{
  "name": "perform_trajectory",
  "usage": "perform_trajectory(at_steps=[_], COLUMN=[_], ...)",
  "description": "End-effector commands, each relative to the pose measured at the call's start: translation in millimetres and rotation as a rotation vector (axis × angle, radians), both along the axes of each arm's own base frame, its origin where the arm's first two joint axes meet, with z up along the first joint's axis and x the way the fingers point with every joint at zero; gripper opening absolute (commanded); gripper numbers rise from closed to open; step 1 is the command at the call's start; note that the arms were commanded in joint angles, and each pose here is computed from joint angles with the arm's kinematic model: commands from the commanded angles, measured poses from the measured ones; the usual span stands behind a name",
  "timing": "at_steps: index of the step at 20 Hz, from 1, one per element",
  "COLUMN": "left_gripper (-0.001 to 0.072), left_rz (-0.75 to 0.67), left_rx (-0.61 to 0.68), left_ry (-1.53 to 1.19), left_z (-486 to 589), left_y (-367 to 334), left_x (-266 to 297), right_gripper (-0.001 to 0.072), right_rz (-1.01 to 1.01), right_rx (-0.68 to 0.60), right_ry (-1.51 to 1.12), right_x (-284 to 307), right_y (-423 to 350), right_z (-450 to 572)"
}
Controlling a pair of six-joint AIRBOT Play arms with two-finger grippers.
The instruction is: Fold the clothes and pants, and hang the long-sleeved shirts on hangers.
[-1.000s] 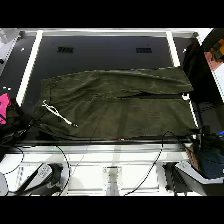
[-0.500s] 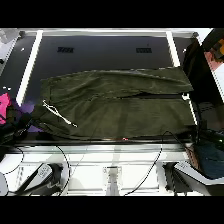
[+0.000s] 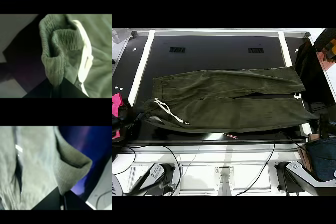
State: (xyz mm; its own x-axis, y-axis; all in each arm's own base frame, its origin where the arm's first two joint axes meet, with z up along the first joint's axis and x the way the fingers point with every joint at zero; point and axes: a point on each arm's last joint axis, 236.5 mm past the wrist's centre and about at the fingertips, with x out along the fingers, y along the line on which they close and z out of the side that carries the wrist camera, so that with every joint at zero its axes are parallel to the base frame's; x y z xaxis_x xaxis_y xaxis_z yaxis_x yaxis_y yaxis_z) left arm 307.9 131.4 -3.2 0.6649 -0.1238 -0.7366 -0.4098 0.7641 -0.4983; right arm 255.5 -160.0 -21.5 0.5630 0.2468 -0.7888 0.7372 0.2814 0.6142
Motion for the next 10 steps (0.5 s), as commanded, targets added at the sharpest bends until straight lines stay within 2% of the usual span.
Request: perform_trajectory(at_steps=[1,4,6,10], left_gripper=[0.0030,0.0030,0.0031,0.0030], left_rz=[-0.012,0.041,0.052,0.039], left_rx=[0.044,0.174,0.211,0.168], left_ry=[0.042,0.209,0.189,0.109], left_z=[29.3,33.1,46.8,61.8], left_y=[-3.7,5.4,-0.1,-14.7], left_x=[-22.5,-75.2,-79.5,-57.2], right_gripper=[0.0017,0.0017,0.0017,0.0016], right_rz=[0.128,0.170,0.224,0.304], right_rx=[-0.056,-0.073,-0.087,-0.197], right_ry=[-0.002,-0.023,-0.036,-0.114], right_x=[-3.0,2.1,12.4,56.1], right_y=[-1.1,2.2,13.8,29.2], right_z=[49.1,82.4,99.2,134.6])
